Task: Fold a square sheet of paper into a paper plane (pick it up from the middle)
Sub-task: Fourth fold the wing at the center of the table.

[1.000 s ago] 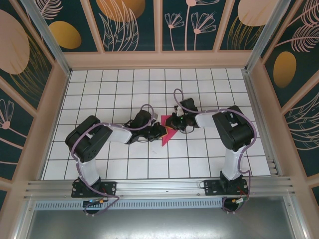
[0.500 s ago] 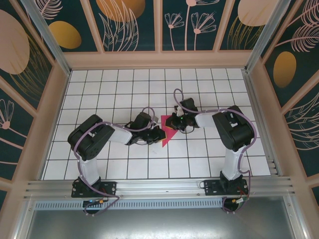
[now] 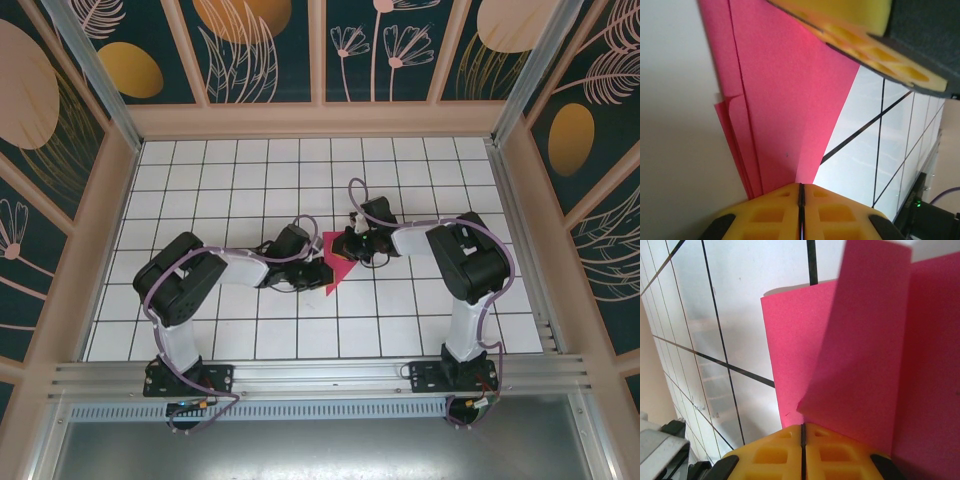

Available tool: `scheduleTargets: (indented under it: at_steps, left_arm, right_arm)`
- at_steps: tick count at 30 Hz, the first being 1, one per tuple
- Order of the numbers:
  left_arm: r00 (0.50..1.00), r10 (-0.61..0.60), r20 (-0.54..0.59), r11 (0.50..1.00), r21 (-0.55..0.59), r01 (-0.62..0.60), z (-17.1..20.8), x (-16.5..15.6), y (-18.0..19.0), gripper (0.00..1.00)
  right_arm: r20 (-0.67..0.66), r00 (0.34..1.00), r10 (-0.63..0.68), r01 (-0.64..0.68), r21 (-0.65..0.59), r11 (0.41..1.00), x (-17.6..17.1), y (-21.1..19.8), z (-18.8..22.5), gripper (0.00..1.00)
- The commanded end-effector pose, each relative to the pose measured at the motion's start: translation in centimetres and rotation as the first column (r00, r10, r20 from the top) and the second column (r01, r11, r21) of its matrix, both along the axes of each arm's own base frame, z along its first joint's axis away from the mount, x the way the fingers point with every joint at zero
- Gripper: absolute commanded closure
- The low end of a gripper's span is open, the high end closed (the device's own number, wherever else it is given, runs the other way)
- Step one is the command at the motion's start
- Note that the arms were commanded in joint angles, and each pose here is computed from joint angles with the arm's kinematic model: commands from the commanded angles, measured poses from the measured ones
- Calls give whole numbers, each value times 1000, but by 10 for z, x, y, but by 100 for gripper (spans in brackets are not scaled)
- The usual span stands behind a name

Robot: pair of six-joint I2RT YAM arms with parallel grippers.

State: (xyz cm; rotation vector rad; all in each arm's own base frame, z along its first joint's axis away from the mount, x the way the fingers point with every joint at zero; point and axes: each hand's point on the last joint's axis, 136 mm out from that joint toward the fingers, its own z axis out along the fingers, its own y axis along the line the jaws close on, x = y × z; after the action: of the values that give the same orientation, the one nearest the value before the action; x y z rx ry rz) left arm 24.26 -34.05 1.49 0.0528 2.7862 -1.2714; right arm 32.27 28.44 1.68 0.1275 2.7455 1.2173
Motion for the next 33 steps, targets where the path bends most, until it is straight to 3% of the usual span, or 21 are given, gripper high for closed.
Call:
scheduleTargets:
  at_steps: [1,18,21,28,33]
  left_arm:
    - [988,-54,-144,989,129,73,-31,-47,23,88]
    - [981,-74,-181,988,122,97,-29,-81,37,89]
    - [988,-58,-141,987,138,78,-18,-76,41,89]
    - [998,50,41,997,54,-52,40,-41,31,90]
    - [985,133,109,991,-7,-133,62,-23,28,91]
  right_arm:
    - [-120,992,-28,11,-139,990,-27,-20,-42,91]
    - [-126,992,-27,9,-142,990,-28,-20,-43,91]
    - [-132,991,-30,10,-143,990,-30,-20,-44,91]
    - [-143,983,-111,92,-135,987,-38,-24,-43,91]
    - [-158,967,-200,181,-124,976,-45,-28,-42,91]
